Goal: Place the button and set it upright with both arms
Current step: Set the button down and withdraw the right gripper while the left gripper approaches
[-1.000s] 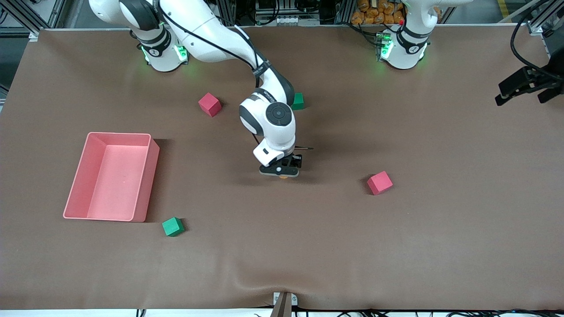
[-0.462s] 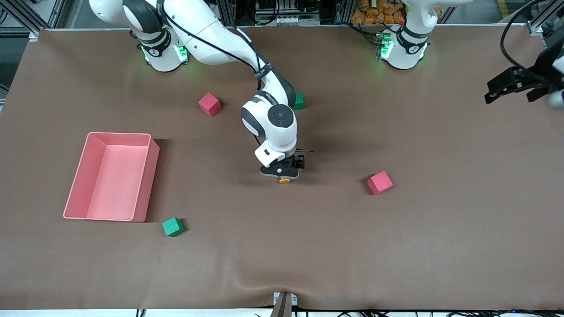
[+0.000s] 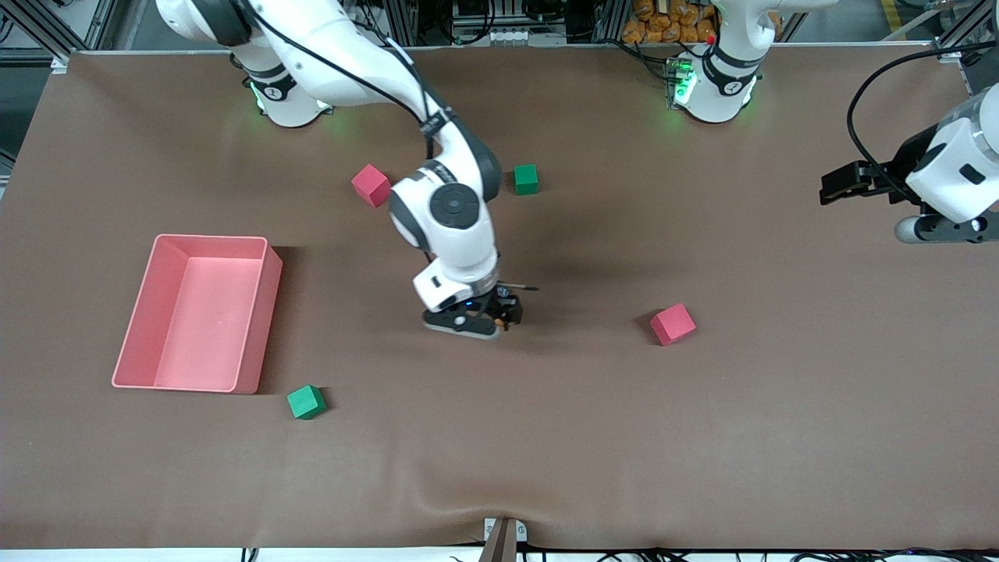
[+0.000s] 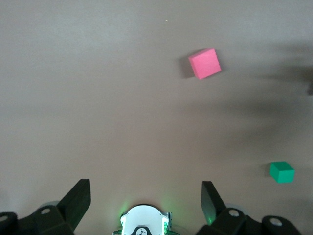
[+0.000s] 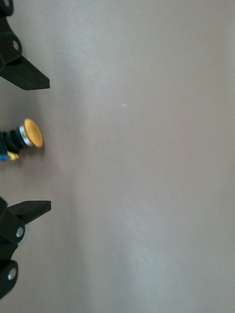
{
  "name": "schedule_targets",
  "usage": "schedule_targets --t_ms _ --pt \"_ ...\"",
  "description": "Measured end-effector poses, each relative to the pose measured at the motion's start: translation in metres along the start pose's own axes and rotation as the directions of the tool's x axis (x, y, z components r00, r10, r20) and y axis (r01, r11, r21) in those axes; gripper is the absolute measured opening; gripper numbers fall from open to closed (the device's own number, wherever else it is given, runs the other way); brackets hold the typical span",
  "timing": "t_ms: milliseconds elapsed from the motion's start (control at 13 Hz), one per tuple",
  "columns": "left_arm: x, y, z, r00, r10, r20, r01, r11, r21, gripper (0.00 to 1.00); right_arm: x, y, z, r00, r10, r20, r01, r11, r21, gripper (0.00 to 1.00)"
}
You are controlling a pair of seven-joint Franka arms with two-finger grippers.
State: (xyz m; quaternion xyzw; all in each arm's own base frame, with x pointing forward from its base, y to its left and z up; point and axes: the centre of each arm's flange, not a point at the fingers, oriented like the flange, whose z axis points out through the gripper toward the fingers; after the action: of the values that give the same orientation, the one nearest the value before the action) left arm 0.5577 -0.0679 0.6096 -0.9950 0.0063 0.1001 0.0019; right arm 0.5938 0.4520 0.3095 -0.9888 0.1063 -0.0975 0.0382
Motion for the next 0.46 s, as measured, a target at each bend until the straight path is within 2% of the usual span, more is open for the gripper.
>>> schedule_targets --t_ms 231,462 --pt "-0.002 0.042 0.009 0.997 0.075 0.023 -0.075 0.997 0.013 1.00 0.034 0.079 -0.030 0.992 -0.122 0.024 0.123 0.992 -0.030 1.00" --pt "0.018 0.106 0.063 0.978 0.170 0.123 -0.171 0.985 0.004 1.00 0.053 0.161 -0.054 0.975 -0.215 0.056 0.217 0.975 -0.047 1.00"
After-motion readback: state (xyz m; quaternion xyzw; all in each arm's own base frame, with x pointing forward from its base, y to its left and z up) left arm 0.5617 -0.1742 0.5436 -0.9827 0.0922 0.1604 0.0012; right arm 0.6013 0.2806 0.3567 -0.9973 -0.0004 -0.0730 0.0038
